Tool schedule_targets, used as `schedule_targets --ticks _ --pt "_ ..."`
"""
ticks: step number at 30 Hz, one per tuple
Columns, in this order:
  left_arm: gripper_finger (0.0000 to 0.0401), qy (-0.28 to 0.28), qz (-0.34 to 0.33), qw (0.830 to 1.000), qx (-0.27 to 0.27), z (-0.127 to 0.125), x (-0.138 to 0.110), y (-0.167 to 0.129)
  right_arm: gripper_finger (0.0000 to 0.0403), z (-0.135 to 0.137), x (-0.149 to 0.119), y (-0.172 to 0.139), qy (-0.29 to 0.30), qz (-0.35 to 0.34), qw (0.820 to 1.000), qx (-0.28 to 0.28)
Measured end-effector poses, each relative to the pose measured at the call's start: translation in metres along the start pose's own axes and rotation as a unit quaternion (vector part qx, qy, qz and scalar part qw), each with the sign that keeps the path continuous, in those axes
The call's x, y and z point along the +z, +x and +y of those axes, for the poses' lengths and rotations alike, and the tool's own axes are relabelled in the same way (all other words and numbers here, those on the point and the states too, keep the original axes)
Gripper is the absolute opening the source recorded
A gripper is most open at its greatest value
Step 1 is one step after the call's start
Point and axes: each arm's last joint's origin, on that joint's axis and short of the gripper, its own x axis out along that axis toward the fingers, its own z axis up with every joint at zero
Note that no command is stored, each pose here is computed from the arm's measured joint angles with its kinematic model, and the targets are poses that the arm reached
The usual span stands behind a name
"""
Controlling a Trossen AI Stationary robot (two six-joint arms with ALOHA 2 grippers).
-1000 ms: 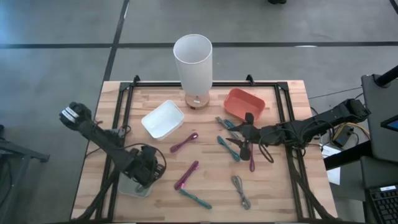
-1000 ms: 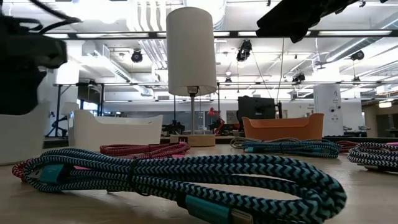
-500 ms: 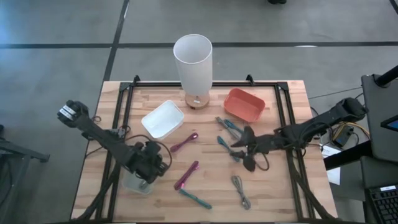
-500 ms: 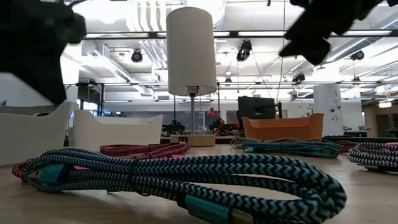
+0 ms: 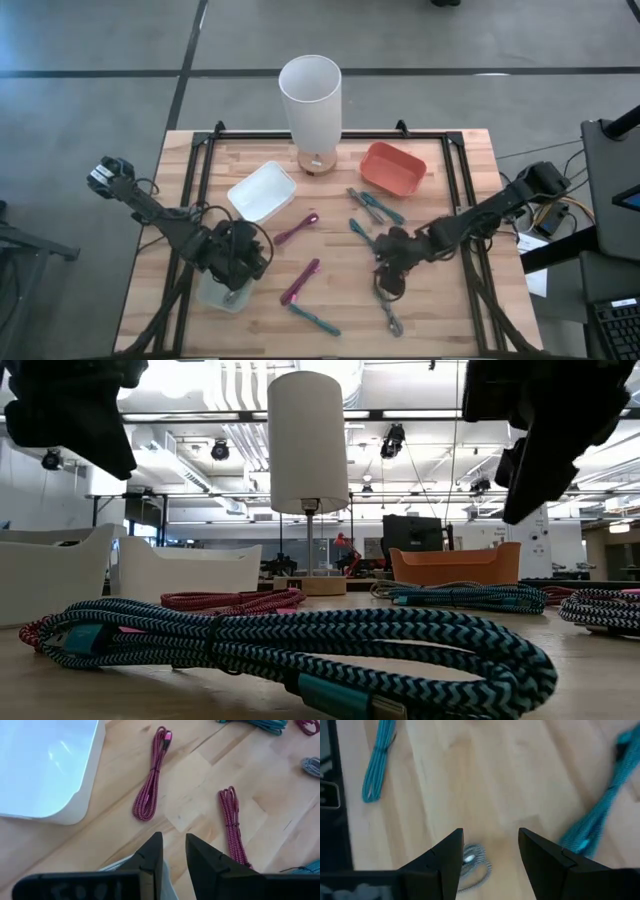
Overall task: Pick & Place USB Port
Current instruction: Put the bottom white and black charger cable into the gray bin
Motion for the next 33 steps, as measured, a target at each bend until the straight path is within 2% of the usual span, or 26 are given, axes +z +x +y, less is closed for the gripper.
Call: schedule_targets --ticks 5,9,15,28,33 --pt "0.0076 0.012 -0.016 1.0 0.003 0.0 0.001 0.0 0.0185 0.016 0.004 0.009 0.036 0.053 0.997 -0.042" --pt "0.0076 0.027 -0.026 0.999 0.003 0.0 0.002 0.0 0.0185 0.025 0.005 0.018 0.083 0.102 0.987 -0.088" --pt "0.0076 0.028 -0.043 0.999 -0.002 -0.002 0.003 0.0 0.0185 0.04 0.005 0.042 0.129 0.166 0.973 -0.092" --pt "0.0076 0.038 -0.048 0.998 -0.004 -0.002 0.004 0.0 0.0184 0.037 -0.003 0.063 0.151 0.203 0.955 -0.154" --pt "0.0076 0.035 -0.049 0.998 -0.008 -0.003 0.004 0.0 0.0151 0.035 -0.005 0.064 0.157 0.207 0.953 -0.155"
